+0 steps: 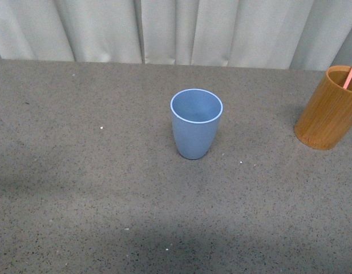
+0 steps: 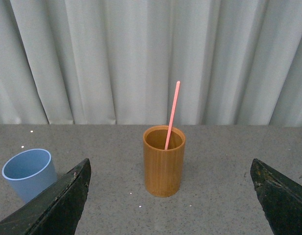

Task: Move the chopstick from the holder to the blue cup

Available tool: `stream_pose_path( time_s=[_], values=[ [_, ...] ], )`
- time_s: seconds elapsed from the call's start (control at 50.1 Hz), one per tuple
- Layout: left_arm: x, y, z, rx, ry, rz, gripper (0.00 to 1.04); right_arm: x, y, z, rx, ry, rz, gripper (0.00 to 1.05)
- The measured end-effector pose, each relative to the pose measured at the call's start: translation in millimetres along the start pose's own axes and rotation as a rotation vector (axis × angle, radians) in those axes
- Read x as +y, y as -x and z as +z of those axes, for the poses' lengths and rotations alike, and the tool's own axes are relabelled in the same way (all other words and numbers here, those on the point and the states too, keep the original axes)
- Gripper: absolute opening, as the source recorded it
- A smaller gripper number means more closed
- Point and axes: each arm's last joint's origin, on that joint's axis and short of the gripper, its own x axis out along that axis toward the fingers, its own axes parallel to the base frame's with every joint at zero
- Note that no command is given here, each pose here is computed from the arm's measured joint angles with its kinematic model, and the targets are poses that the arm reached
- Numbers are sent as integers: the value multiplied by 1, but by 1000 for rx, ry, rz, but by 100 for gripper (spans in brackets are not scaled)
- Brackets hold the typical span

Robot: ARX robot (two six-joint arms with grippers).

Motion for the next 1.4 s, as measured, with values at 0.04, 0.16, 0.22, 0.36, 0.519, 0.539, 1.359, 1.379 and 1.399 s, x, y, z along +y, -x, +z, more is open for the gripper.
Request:
stream_pose_path(
  time_s=[0.04, 0.16, 0.22, 0.36, 0.519, 0.539, 1.359, 1.379, 1.399],
  values=[
    [10, 20, -3, 19, -3, 35, 9, 0, 0, 0, 0, 0, 0, 95],
    [12, 62, 1, 26, -12, 32, 4, 0, 0, 0, 0, 0, -1, 95],
    [11, 82, 4, 17, -16, 28, 4, 0, 0, 0, 0, 0, -1, 95],
    [10, 104, 9, -71, -23, 30, 4, 0, 0, 0, 0, 0, -3, 95],
    [10, 106, 11, -94, -24, 29, 4, 0, 0, 0, 1, 0, -1, 95],
    [10, 106, 11, -94, -24, 29, 4, 0, 0, 0, 0, 0, -1, 95],
    [10, 106, 11, -97, -25, 30, 99, -20, -136, 10, 200, -103, -145, 95],
    [10, 106, 11, -97, -25, 29, 100, -20, -142, 6, 223, -102, -142, 95],
    [10, 106, 11, -97, -26, 29, 99, -20, -149, 2, 244, -101, -141, 95]
  ],
)
